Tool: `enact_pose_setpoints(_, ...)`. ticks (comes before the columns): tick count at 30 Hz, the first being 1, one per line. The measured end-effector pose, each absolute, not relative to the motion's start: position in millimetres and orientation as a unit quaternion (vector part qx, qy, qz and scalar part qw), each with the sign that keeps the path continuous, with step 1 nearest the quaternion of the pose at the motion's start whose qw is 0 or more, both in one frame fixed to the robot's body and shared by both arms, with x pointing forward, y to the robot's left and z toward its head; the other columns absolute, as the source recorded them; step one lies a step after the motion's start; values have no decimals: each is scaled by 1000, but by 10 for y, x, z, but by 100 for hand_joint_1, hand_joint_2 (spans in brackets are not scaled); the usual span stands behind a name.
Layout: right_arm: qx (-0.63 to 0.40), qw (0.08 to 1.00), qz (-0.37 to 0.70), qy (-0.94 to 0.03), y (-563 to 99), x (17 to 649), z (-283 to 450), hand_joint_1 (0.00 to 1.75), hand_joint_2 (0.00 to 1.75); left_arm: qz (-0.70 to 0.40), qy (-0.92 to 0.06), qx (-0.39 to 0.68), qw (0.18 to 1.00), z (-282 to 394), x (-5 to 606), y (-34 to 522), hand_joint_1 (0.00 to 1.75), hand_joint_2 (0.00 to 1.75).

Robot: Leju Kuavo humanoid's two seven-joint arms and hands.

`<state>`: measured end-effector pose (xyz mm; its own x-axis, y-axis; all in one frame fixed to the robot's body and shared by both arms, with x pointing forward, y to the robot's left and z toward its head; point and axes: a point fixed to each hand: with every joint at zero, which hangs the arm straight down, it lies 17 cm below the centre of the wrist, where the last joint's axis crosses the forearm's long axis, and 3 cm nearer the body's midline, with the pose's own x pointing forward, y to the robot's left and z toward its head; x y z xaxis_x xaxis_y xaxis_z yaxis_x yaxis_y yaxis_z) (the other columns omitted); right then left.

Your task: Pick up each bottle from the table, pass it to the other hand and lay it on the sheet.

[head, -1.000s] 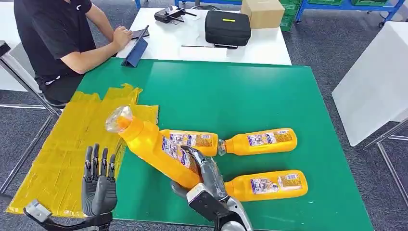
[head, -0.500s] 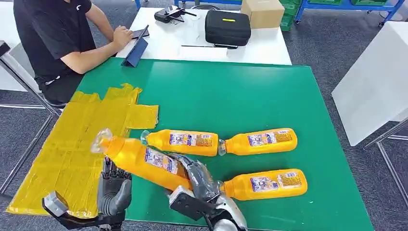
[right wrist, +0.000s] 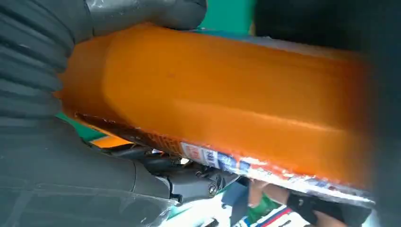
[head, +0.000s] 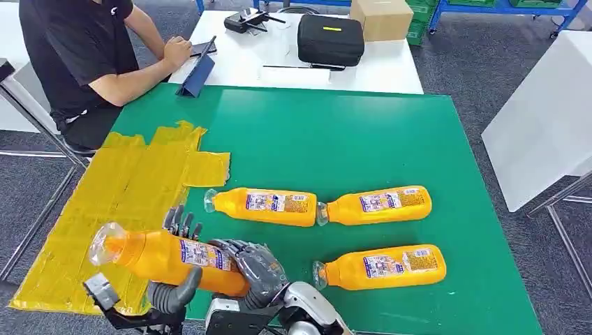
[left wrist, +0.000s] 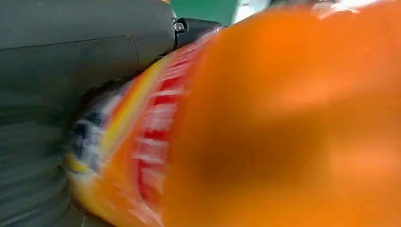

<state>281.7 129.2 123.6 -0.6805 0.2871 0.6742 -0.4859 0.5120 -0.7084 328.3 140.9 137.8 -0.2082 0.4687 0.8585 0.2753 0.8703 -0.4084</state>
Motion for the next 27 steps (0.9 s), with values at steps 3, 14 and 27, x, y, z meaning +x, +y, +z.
enact_pose_setpoints(3, 64, 393, 496, -771, 1322, 2804, 1212, 175, 175, 69, -769, -230, 592, 1295, 3280, 1379, 0, 175)
enact_pose_setpoints(14, 62, 399, 504, -763, 1331, 2805, 1124, 175, 175, 62, -768, -216, 599, 1214, 3294, 1382, 175, 175)
enact_pose_setpoints(27, 23, 406, 474, -781, 1206, 2946, 1253, 0, 175, 25, -813, -70, 578, 1466, 3443, 1636, 175, 175)
